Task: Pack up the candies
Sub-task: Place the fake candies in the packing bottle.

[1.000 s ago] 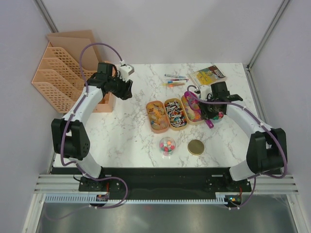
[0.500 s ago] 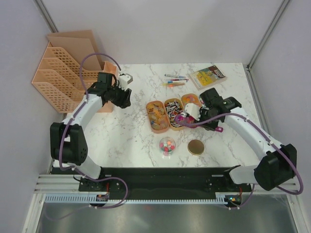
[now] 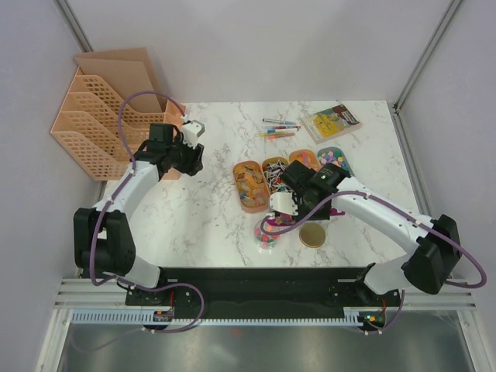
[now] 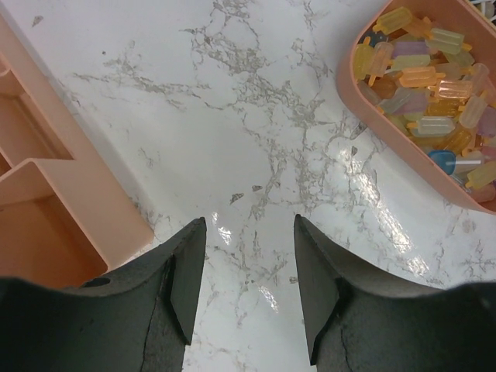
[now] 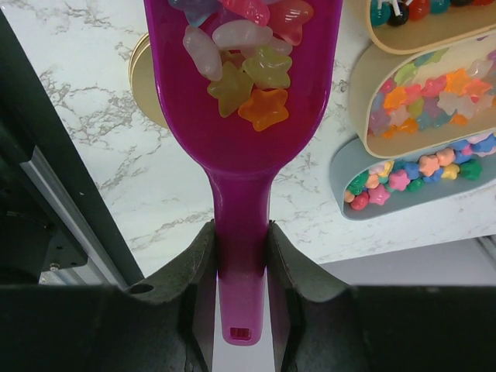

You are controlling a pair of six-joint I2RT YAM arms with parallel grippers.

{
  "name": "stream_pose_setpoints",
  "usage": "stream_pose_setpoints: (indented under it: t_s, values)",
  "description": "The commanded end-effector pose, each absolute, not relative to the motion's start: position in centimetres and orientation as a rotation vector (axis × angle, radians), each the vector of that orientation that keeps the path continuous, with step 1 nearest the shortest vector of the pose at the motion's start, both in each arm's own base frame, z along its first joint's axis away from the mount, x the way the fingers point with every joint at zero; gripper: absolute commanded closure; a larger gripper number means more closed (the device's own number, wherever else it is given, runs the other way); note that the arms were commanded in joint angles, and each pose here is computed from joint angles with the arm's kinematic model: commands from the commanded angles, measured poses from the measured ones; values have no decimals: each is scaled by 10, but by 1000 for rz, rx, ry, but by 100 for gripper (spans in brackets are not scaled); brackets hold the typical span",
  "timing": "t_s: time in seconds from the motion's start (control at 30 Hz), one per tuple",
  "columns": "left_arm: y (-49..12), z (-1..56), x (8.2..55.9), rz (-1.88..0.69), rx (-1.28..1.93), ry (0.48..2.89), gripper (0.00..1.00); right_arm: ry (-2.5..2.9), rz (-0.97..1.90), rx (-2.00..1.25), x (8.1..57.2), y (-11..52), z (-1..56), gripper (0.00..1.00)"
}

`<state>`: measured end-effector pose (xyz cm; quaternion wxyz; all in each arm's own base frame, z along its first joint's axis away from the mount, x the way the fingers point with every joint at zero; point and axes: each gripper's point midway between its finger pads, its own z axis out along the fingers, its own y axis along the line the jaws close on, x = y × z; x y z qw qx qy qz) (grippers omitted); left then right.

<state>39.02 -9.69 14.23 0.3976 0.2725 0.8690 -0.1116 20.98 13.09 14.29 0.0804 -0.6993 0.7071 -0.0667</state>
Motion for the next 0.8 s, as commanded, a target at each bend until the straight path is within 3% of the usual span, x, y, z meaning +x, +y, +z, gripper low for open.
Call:
stream_pose_setpoints:
  t_s: [0.0,0.77]
  values:
    - [-92,158,396,-251,642,2136,43,2107,-322,-2122,209,131,156,100]
    - [-89,162,396,-267,579,2094,44,1902,-782,-2420,209,118,177,100]
